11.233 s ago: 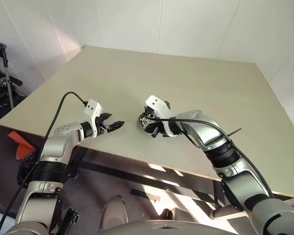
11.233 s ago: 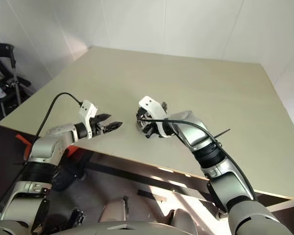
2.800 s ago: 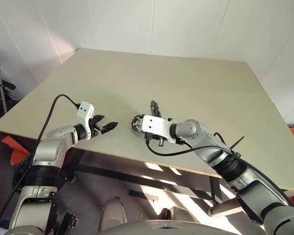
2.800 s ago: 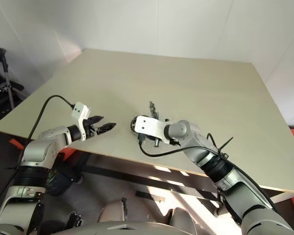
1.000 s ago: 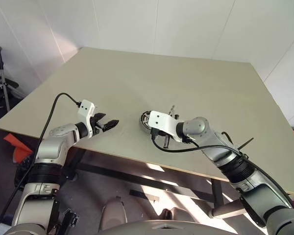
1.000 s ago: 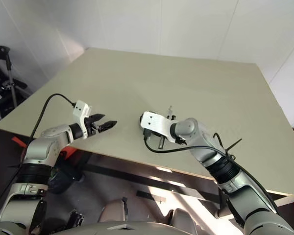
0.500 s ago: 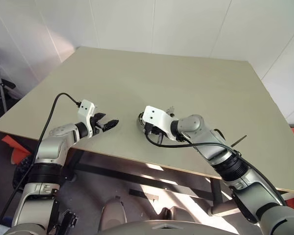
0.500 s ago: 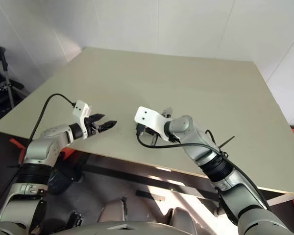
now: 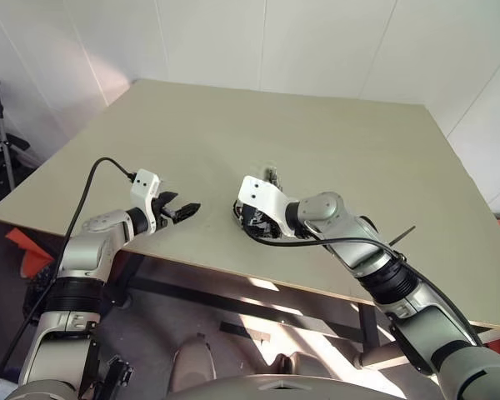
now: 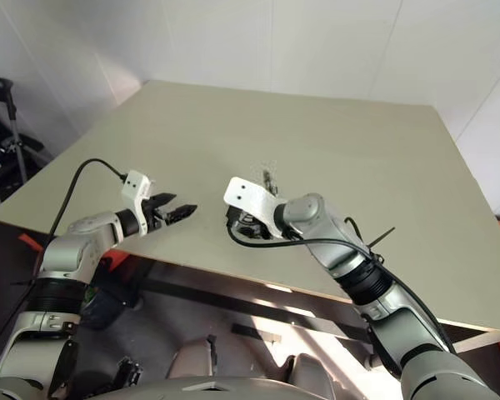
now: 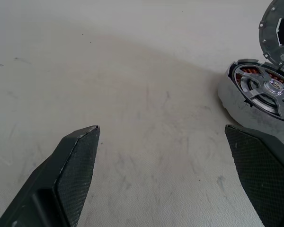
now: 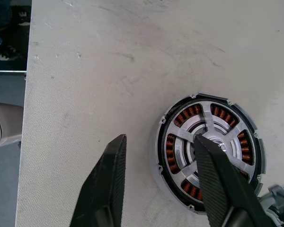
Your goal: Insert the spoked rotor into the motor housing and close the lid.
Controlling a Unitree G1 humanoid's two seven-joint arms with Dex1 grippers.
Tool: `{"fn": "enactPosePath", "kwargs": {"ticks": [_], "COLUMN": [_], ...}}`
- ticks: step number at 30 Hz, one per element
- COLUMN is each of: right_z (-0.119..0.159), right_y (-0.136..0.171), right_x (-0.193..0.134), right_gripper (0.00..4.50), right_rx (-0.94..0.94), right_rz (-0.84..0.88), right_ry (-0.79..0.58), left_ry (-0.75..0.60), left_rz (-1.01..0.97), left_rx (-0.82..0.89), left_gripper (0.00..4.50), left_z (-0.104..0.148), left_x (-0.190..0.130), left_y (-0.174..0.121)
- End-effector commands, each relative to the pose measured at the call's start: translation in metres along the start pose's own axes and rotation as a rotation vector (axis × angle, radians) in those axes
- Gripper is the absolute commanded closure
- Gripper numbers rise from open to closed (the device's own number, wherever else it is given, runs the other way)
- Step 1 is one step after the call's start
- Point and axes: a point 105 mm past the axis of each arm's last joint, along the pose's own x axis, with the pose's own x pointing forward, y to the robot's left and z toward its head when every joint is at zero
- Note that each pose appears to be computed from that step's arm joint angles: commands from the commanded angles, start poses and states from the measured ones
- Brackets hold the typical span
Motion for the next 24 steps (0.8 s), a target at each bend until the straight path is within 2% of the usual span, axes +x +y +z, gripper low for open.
{"fn": "enactPosePath", "kwargs": {"ticks": [1, 9, 16, 24], "right_z": [0.012, 0.009, -0.023, -0.037], "right_y": [-0.011, -0.007, -0.007, -0.01], "right_x": [-0.009, -0.009, 0.003, 0.01], "right_gripper": [2.05, 2.05, 2.05, 2.05], "right_rx": [-0.009, -0.001, 0.05, 0.066], "right_rz": [-0.039, -0.022, -0.022, -0.037], "right_ry": [-0.04, -0.037, 0.053, 0.088], "left_ry": [-0.041, -0.041, -0.038, -0.036], "left_rz": [0.006, 0.001, 0.0, 0.002], "left_rx": [0.038, 0.038, 0.039, 0.043], "left_gripper": [0.0, 0.0, 0.0, 0.0], "left_z": [0.016, 0.016, 0.016, 0.016], "left_x": [-0.003, -0.002, -0.003, -0.004], "left_y": [0.002, 0.002, 0.002, 0.003]}}
